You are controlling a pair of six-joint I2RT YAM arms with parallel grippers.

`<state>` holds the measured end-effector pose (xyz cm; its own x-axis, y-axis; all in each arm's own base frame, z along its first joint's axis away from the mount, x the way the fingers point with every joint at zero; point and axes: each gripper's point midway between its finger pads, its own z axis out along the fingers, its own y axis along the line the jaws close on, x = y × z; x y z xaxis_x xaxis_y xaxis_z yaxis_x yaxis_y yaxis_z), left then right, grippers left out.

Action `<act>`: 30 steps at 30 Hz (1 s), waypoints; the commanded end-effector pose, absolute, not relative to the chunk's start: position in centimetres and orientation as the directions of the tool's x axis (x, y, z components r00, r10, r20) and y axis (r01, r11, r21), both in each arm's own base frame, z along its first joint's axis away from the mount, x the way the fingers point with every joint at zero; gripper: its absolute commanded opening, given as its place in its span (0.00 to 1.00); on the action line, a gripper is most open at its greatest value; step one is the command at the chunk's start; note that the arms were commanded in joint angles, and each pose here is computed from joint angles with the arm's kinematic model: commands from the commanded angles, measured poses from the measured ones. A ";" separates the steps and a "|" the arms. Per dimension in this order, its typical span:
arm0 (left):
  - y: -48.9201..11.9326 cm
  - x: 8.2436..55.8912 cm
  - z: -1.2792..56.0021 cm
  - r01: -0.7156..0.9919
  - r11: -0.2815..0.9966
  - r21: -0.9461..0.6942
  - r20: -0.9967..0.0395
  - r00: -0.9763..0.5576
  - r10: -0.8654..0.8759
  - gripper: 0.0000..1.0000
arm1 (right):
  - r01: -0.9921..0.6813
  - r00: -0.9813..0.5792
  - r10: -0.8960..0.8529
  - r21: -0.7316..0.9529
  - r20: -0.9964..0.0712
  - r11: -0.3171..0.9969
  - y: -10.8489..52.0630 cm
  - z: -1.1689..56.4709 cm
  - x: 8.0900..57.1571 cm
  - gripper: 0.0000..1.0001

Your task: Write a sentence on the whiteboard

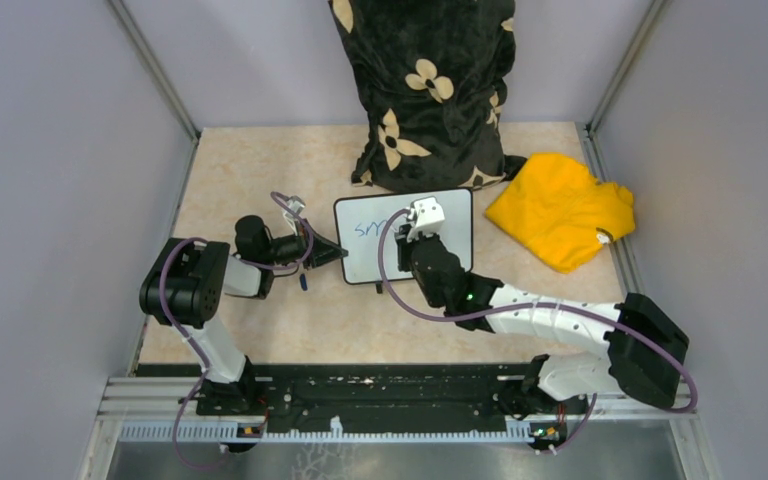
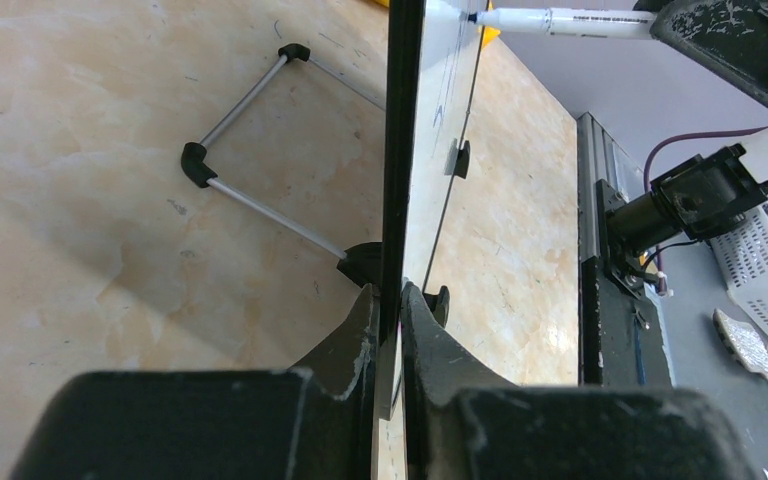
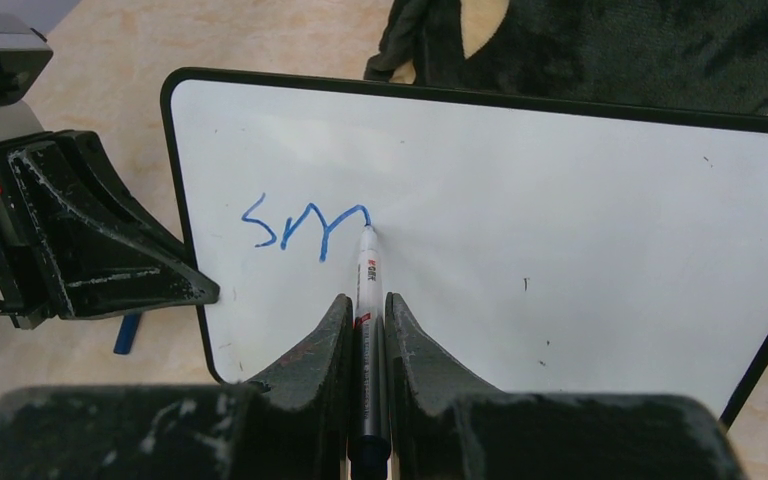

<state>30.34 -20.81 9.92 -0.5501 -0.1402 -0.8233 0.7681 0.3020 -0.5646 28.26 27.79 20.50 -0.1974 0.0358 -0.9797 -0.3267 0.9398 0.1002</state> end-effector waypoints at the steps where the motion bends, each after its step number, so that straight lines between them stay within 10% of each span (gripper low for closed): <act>1: -21.1 30.3 9.6 0.774 0.288 -0.564 -0.824 -0.553 -0.126 0.00 | -0.317 -0.204 0.061 0.125 -0.977 0.940 27.1 20.7 28.3 0.00; 30: -21.1 30.3 9.6 0.773 0.287 -0.566 -0.822 -0.555 -0.125 0.00 | -0.364 -0.153 0.149 0.196 -0.977 0.911 26.4 24.2 27.1 0.00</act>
